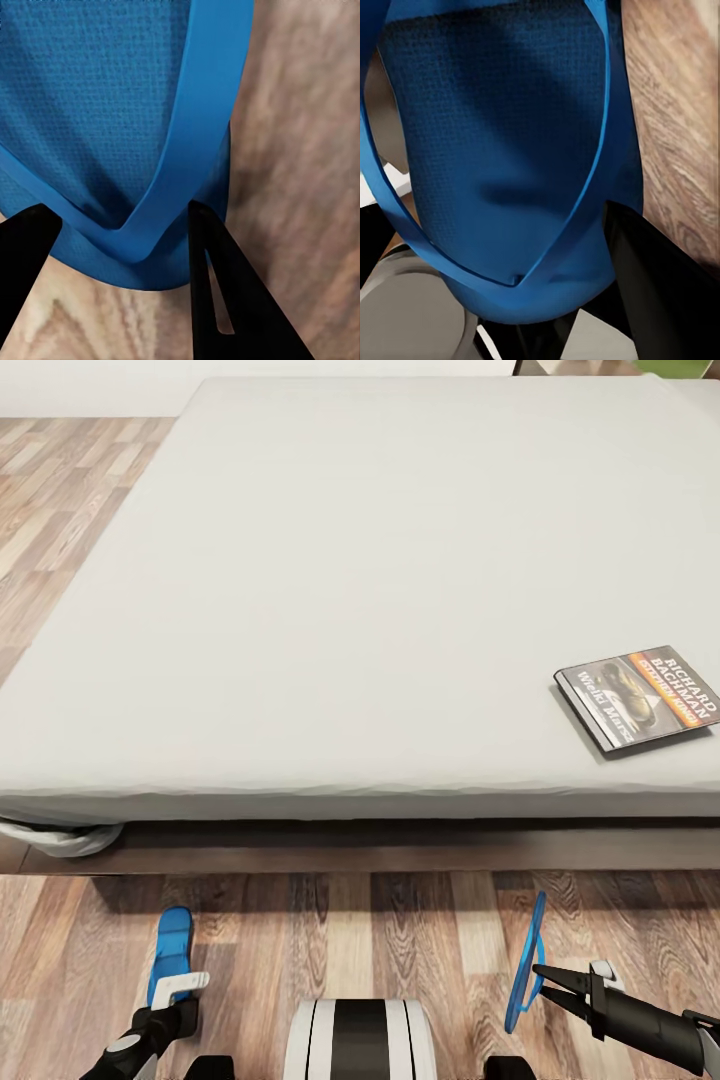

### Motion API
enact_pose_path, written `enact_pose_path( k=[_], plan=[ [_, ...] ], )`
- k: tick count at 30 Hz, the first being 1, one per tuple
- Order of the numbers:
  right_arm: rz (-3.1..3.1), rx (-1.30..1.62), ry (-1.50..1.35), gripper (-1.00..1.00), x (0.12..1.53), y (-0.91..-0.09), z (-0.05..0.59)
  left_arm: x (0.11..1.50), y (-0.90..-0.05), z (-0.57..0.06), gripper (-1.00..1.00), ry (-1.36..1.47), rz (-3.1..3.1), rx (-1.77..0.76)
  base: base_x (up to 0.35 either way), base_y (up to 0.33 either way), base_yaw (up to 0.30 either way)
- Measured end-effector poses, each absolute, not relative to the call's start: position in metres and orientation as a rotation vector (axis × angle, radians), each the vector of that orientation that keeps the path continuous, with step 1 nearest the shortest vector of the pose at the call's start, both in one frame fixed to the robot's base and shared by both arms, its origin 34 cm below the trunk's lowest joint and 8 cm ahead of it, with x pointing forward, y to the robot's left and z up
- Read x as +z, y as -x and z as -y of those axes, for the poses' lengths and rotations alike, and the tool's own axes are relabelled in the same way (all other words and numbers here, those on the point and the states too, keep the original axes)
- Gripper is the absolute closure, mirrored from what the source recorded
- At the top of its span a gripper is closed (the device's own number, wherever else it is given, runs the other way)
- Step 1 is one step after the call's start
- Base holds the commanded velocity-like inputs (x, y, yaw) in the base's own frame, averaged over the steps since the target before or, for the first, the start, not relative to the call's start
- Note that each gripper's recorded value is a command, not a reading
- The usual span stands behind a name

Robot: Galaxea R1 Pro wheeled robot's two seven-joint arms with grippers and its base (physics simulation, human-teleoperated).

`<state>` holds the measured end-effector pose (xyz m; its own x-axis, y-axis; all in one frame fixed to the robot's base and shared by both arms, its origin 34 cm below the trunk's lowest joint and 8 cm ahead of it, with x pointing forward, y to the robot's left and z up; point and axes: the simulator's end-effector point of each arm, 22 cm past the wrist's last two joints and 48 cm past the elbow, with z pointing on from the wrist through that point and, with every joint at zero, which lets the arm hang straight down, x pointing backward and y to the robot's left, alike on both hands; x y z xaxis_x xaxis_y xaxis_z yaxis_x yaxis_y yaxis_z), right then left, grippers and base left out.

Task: In the bedroom, move the book from the bed onto either nightstand, and place the two sandals side by side next to the bed.

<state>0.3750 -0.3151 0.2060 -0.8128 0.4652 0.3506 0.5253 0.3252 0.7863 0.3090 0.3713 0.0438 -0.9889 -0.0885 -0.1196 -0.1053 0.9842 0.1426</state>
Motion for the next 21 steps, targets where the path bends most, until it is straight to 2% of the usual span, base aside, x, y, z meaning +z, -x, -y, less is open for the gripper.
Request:
enact_pose_path(
  k=[21],
  plan=[
    [2.504, -1.525, 0.944, 1.00, 0.2042, -0.3741, 0.3157, 0.0423, -0.3090, -0.3714, 1.00, 0.148, -3.016, 0.232, 0.000, 0.000, 0.000]
  ],
)
